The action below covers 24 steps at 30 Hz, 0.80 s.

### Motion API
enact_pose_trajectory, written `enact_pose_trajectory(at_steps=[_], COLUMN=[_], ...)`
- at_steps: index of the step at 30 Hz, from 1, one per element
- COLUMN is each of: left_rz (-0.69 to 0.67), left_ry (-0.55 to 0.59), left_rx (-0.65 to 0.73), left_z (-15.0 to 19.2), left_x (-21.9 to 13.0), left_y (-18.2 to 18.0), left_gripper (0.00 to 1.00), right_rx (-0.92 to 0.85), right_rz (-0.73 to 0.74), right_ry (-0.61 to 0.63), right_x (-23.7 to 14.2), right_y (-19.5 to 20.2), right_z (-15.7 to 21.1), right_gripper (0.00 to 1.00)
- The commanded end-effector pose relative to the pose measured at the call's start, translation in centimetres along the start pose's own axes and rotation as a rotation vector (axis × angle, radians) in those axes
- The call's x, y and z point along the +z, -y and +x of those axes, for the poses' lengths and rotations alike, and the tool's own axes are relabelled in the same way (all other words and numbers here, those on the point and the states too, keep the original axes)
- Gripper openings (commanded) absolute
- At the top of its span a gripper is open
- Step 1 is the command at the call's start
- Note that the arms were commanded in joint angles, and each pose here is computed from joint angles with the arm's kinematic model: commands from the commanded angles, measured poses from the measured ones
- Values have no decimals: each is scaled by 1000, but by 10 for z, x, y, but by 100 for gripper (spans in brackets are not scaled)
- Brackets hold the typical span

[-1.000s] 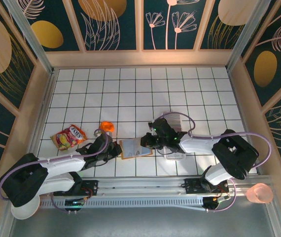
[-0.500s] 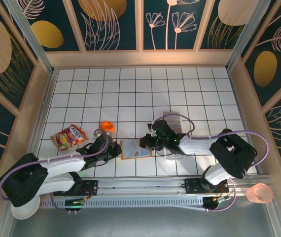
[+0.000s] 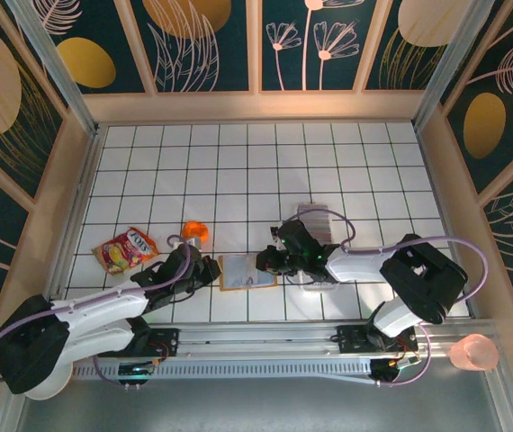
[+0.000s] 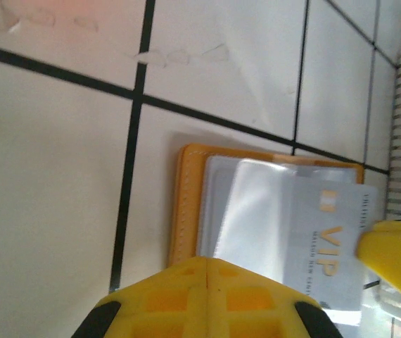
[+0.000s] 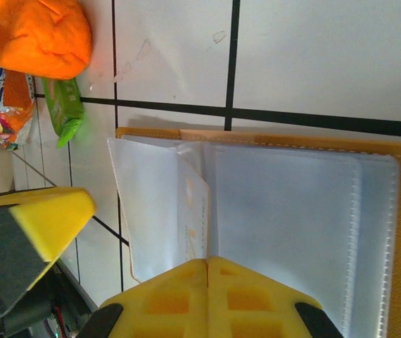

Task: Put the credit cards into the card holder

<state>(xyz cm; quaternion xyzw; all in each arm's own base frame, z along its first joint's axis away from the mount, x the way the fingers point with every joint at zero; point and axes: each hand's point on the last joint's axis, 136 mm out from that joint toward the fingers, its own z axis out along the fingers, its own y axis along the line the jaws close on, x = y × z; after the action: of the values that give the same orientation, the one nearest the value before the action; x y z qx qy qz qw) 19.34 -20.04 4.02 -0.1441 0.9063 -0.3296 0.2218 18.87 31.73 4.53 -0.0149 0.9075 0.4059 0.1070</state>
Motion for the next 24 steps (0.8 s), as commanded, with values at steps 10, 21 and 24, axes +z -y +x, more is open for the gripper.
enact_pose_trajectory(at_steps=[10,21,24], left_rz=[16,-59,-69], left_ry=[-50,-76,-77], left_rx=[17,16,17], left_z=[8,17,18], left_x=[8,16,16], left_y=[6,-16,-20], left_gripper=[0,0,0], right_rx=[-37,-56,-53], right_rz=[107,76,74], right_ry=[8,-14,-8], right_x=[0,13,14], right_y=[22,7,6], right_z=[4,10,9], right_gripper=[0,0,0])
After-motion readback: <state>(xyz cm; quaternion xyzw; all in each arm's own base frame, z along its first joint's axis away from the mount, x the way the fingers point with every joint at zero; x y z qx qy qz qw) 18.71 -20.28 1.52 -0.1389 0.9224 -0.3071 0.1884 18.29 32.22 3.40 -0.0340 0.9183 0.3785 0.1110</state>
